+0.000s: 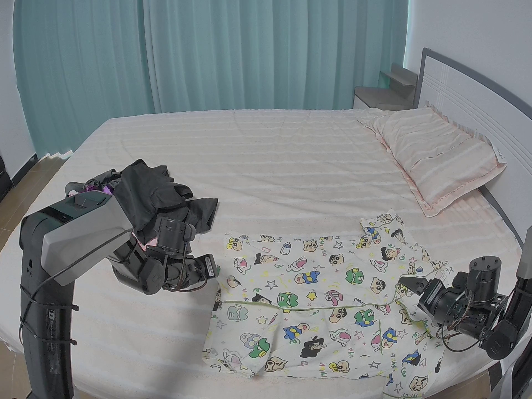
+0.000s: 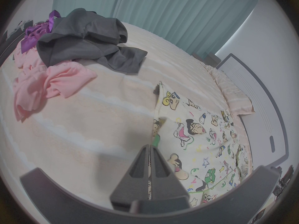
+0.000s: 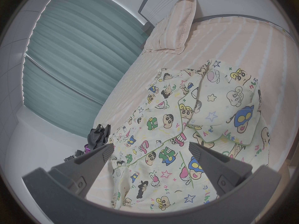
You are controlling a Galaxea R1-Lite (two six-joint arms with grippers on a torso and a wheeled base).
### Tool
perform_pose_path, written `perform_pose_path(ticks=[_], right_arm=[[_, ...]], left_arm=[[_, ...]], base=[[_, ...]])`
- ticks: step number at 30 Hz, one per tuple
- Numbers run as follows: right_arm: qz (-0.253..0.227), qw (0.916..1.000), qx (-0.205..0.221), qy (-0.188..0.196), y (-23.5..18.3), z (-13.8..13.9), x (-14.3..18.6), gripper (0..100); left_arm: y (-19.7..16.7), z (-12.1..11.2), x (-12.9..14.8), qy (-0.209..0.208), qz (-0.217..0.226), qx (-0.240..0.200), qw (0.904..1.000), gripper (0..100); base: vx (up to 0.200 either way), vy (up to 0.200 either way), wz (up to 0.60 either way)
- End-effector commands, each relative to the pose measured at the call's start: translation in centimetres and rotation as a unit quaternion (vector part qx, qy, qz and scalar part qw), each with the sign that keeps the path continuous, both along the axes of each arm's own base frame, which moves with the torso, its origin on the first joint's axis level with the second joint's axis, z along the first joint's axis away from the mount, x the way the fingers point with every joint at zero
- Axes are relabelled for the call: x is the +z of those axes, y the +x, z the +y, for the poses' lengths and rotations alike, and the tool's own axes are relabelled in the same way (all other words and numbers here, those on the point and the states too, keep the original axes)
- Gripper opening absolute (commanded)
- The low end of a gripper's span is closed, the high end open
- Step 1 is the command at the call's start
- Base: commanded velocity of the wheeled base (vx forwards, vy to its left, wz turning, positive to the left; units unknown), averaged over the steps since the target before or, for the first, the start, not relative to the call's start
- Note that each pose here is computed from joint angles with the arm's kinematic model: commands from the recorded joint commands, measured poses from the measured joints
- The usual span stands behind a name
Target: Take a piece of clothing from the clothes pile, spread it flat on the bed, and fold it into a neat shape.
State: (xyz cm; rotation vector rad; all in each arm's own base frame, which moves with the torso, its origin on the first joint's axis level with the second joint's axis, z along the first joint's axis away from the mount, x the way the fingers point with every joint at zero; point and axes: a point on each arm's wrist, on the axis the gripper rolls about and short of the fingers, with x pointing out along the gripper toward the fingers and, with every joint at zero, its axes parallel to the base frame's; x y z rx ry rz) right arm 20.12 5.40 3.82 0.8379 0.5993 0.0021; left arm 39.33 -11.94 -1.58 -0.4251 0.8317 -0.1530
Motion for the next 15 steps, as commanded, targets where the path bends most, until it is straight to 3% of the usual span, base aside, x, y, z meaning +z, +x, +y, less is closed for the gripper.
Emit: perform_pose_path(ticks=[1, 8, 15], right_arm=[[0.009, 1.0, 0.0, -0.002, -0.4, -0.1, -0.2, 100], [0.008, 1.0, -0.004, -0.002, -0.4, -0.3, -0.2, 100], [-0.044, 0.9982, -0.039, -0.008, 0.2, -1.9, 1.3, 100]], left_arm=[[-0.2, 0.3, 0.5, -0.001, -0.002, 0.002, 1.0, 0], [-0.6, 0.1, 0.2, 0.001, 0.006, 0.0, 1.0, 0], [-0.7, 1.9, 3.2, -0.027, -0.015, 0.055, 0.998, 0]], base=[[0.0, 0.0, 0.0], [0.0, 0.0, 0.0], [0.0, 0.0, 0.0]])
